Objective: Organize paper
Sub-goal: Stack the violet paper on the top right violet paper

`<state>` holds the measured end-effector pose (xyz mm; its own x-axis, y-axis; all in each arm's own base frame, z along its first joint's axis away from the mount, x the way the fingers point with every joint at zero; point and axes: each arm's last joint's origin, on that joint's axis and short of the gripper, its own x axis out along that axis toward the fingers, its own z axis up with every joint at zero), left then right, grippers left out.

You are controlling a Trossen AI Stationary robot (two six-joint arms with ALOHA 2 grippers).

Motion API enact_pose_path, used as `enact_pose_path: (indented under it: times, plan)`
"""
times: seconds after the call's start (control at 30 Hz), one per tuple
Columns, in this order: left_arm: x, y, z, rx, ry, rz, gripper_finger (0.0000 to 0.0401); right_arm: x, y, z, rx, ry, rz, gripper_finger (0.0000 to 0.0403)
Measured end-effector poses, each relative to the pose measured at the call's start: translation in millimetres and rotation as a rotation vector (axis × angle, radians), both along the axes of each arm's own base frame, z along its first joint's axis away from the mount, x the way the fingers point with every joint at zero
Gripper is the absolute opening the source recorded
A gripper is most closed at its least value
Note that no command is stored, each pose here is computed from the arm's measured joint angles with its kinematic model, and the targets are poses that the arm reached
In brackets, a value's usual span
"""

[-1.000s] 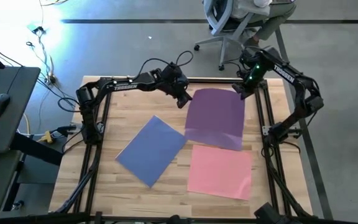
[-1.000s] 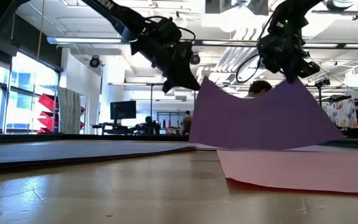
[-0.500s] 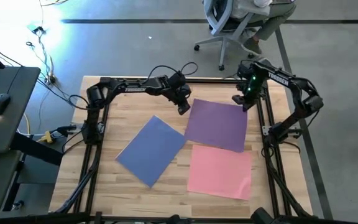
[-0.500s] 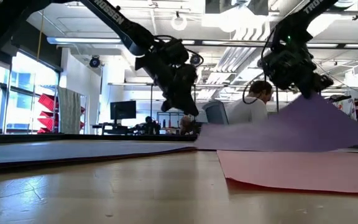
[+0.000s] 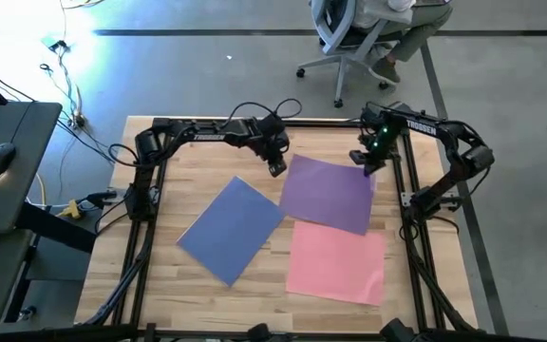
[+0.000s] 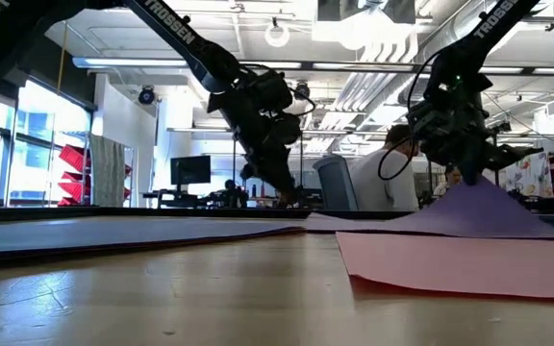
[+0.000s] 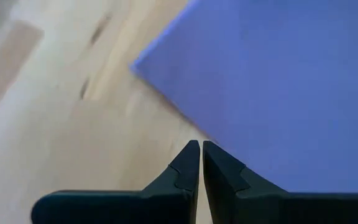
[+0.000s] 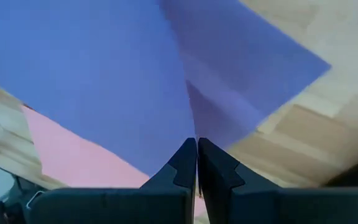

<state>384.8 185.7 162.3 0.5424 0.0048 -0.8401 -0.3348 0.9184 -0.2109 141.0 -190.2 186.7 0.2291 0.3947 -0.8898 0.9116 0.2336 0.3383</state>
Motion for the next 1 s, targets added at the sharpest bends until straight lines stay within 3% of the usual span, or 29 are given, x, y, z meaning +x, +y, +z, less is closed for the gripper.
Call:
enact_pose_path:
  times: [0.13,0.53,1.0]
  plan:
    - [0,1,-11,0.003,0.043,-0.001,0.0000,0,0,0,-0.003,0.008,-0.001,0.0000]
    - [1,-4,-12,-0.030,0.042,-0.026,0.0000,-8,-4,-1,-0.077,0.132,0.022,0.0000]
    - [6,-22,-13,-0.040,0.062,-0.067,0.0000,-4,-6,-2,-0.157,0.112,0.139,0.0000]
